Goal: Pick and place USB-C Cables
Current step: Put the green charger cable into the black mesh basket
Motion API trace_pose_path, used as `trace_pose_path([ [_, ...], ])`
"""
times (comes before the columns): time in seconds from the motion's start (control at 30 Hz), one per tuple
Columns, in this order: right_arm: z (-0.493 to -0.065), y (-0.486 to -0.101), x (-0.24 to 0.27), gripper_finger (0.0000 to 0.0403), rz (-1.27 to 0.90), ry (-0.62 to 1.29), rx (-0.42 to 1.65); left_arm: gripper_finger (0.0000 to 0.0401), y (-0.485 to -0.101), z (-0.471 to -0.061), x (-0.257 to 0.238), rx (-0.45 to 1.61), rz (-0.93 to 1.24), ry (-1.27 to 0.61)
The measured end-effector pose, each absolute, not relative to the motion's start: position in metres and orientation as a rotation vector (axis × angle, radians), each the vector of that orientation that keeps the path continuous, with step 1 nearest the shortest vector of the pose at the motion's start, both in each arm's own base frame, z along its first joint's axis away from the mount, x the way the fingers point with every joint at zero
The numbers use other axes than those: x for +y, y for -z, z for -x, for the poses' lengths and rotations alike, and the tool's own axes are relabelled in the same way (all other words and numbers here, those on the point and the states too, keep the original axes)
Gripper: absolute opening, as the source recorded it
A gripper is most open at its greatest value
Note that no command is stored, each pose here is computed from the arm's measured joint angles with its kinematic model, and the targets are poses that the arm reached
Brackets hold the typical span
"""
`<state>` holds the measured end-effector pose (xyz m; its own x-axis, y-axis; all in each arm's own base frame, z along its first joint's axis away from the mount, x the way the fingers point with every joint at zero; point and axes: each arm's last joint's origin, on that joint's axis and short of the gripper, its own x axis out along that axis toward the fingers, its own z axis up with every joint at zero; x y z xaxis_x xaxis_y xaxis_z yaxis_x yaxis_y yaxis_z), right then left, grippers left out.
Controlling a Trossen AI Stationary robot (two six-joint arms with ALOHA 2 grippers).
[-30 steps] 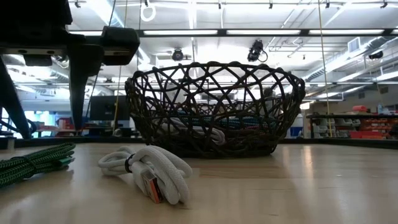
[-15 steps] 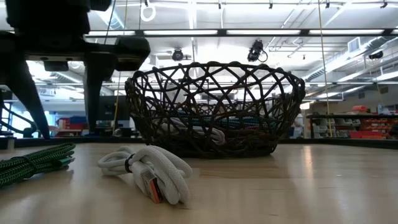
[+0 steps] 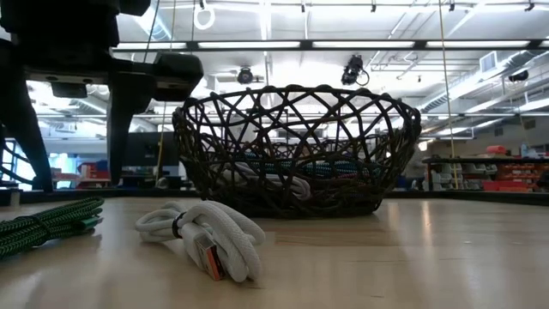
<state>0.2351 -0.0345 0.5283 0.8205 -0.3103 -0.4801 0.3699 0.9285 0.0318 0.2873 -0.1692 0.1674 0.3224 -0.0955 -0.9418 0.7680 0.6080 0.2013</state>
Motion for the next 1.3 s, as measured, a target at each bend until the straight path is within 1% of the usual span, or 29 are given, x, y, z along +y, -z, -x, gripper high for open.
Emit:
trace_pose_path([
  [0.23, -0.235, -0.528, -0.035, 0.0103, -0.121, 0.362, 0.489, 0.0171, -0.143, -0.288, -0.172, 1.204, -0.731, 0.664],
  [0.47, -0.235, -0.528, -0.035, 0.0103, -0.119, 0.361, 0.490, 0.0168, -0.141, -0.291, -0.170, 1.219, -0.706, 0.600],
  [0.53, -0.235, -0.528, -0.035, 0.0103, -0.119, 0.361, 0.490, 0.0150, -0.141, -0.291, -0.168, 1.234, -0.667, 0.561],
  [0.57, -0.235, -0.528, -0.035, 0.0103, -0.119, 0.361, 0.490, 0.0134, -0.141, -0.291, -0.168, 1.242, -0.644, 0.544],
  [0.7, -0.235, -0.528, -0.034, 0.0103, -0.119, 0.361, 0.490, 0.0040, -0.142, -0.291, -0.168, 1.263, -0.547, 0.468],
  [0.73, -0.235, -0.528, -0.035, 0.0103, -0.119, 0.361, 0.490, 0.0031, -0.142, -0.292, -0.168, 1.266, -0.506, 0.446],
  [0.83, -0.235, -0.528, -0.034, 0.0103, -0.119, 0.361, 0.490, 0.0029, -0.144, -0.293, -0.168, 1.291, -0.420, 0.385],
  [0.93, -0.235, -0.528, -0.035, 0.0103, -0.119, 0.362, 0.490, 0.0029, -0.151, -0.296, -0.171, 1.324, -0.343, 0.326],
  [1.0, -0.235, -0.528, -0.035, 0.0103, -0.110, 0.360, 0.492, 0.0029, -0.160, -0.297, -0.174, 1.333, -0.337, 0.322],
  [1.2, -0.234, -0.528, -0.039, 0.0103, -0.106, 0.378, 0.492, 0.0029, -0.203, -0.307, -0.178, 1.225, -0.328, 0.342],
  [1.3, -0.234, -0.528, -0.040, 0.0103, -0.108, 0.385, 0.498, 0.0029, -0.231, -0.314, -0.173, 1.164, -0.305, 0.312],
])
